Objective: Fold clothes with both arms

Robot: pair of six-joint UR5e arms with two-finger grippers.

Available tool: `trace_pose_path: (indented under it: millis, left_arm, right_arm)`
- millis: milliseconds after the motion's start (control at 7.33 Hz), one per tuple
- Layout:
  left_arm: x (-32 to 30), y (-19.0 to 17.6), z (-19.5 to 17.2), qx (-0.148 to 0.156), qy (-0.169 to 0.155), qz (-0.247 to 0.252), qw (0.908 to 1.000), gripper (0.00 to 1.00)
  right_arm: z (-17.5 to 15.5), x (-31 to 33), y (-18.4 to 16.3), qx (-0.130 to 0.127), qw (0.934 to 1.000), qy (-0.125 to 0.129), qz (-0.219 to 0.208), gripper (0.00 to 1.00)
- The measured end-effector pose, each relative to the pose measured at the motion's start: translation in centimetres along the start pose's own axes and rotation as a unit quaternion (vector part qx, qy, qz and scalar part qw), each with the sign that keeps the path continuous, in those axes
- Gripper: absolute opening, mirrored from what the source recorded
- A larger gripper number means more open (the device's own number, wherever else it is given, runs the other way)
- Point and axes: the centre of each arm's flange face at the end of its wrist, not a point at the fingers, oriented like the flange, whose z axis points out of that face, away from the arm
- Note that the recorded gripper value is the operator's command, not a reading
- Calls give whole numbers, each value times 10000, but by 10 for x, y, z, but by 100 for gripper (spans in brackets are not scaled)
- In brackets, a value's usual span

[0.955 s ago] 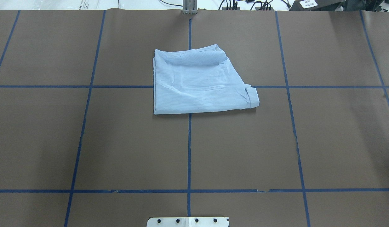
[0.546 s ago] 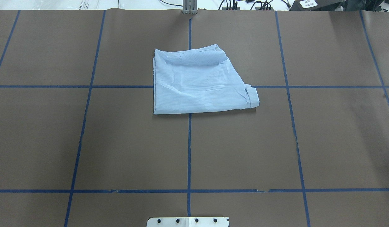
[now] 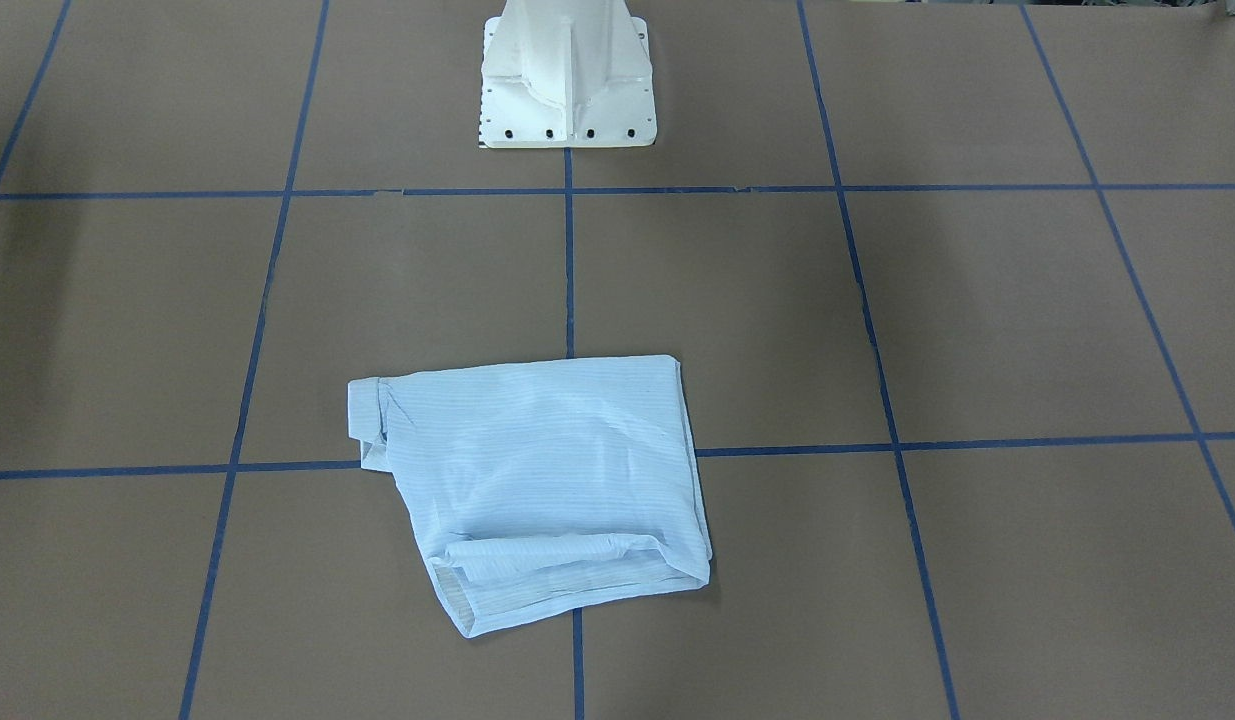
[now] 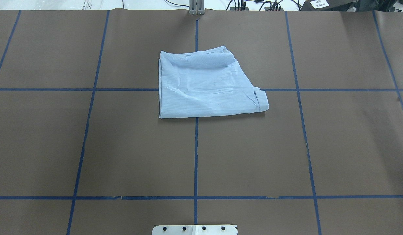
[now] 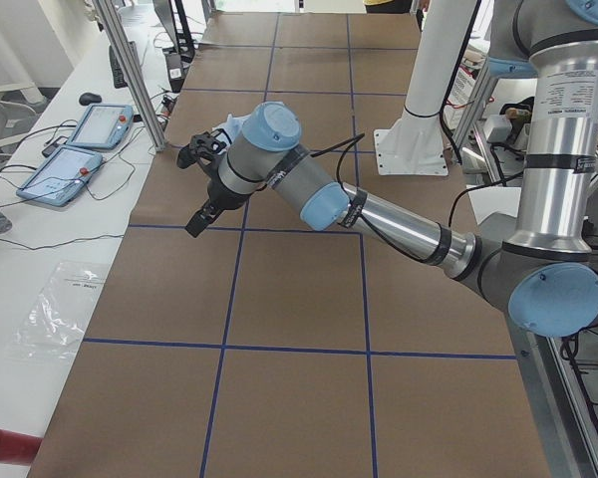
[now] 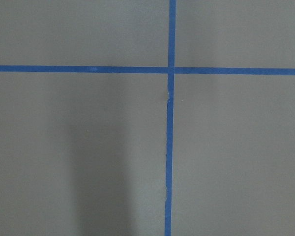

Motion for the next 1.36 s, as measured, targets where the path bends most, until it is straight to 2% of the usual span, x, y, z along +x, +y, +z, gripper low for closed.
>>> trace_pose_path:
  millis: [273, 682, 1092, 1365]
  left_arm:
    - [-7, -3, -8, 114, -93, -11, 9999, 100]
    - [-8, -34, -14, 276, -126, 75, 9995, 100]
    - [-32, 55, 11, -358, -110, -502, 9980, 100]
    - [-41, 93, 20, -624, -115, -735, 9953, 100]
  right_arm:
    - [-7, -9, -11, 63, 9999, 86, -88, 100]
    - [-8, -19, -25, 87, 9993, 282, -212, 100]
    - [-7, -18, -25, 82, 9993, 300, -214, 100]
    - [-7, -22, -26, 88, 9993, 254, -250, 100]
